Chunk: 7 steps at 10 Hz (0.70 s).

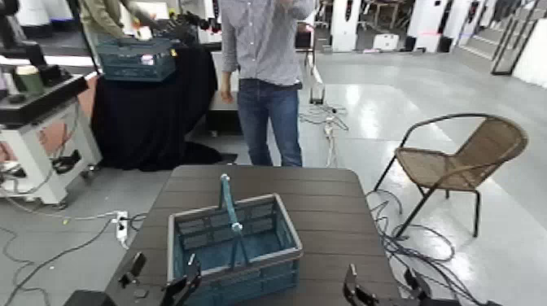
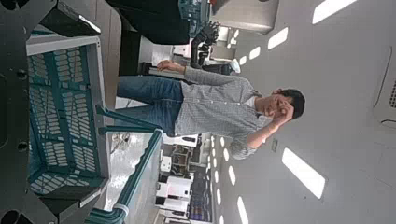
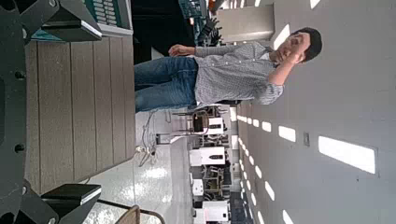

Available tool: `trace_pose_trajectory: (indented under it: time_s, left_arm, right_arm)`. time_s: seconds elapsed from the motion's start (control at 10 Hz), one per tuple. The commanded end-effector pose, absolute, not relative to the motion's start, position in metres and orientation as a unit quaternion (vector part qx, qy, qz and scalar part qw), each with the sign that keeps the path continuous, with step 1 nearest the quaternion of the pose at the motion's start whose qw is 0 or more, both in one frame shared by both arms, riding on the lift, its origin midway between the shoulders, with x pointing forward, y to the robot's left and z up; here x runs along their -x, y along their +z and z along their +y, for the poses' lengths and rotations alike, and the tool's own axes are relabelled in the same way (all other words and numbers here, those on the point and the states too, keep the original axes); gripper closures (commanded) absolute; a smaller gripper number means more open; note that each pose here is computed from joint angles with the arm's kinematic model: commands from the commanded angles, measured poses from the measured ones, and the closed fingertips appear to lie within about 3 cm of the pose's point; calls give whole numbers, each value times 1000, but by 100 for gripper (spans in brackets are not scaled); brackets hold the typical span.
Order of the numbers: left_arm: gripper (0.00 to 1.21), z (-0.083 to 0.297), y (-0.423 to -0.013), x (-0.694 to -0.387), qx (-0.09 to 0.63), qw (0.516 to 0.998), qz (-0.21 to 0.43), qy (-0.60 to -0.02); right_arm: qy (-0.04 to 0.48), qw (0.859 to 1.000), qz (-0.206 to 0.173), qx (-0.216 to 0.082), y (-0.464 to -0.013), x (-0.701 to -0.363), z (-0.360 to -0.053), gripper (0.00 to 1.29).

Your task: Grasp the handle of the crate.

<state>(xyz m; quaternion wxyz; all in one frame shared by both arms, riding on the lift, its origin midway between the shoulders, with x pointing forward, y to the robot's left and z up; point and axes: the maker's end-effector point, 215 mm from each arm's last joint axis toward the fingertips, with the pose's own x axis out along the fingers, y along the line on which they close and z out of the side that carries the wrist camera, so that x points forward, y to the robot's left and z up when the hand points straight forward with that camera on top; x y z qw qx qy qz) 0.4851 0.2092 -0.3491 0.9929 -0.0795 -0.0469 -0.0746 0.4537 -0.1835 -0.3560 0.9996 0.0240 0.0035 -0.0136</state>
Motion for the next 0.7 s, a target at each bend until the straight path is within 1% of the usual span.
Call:
trace_pose_trajectory:
  time_s: [0.1, 0.5, 0.7]
  left_arm:
    - [10, 213, -348, -485, 82, 993, -50, -69]
    - [10, 220, -346, -488, 92, 992, -51, -63]
    - [10, 217, -348, -501, 122, 989, -25, -83]
  right_arm:
    - [-14, 1000, 6, -25, -358, -454, -183, 15]
    - [-12, 999, 10, -29, -361, -455, -182, 15]
    - [-11, 999, 12, -30, -362, -455, -181, 15]
